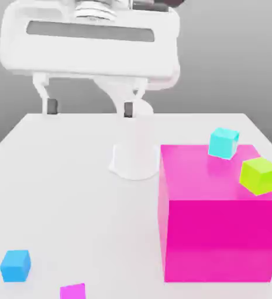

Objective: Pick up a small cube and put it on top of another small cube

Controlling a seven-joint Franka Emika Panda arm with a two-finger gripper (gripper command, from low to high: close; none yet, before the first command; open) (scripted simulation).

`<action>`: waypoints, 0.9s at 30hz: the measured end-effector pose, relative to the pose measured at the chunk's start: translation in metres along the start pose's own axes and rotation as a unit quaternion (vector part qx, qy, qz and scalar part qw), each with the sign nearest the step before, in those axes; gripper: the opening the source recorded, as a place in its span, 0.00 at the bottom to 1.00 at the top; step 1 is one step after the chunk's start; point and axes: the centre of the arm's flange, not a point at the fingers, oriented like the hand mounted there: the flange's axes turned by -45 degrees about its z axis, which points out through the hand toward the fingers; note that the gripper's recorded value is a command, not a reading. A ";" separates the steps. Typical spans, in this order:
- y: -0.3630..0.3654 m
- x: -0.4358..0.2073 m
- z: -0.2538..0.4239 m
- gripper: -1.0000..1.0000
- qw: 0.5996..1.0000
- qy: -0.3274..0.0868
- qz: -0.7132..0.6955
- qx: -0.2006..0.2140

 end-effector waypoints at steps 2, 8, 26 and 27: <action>0.008 -0.006 0.036 0.50 1.000 -0.025 -0.006 0.003; 0.024 -0.037 0.142 0.50 0.995 -0.098 -0.028 0.020; 0.030 -0.115 0.304 0.00 0.982 -0.173 -0.051 0.046; 0.031 -0.112 0.296 0.00 0.982 -0.173 -0.051 0.046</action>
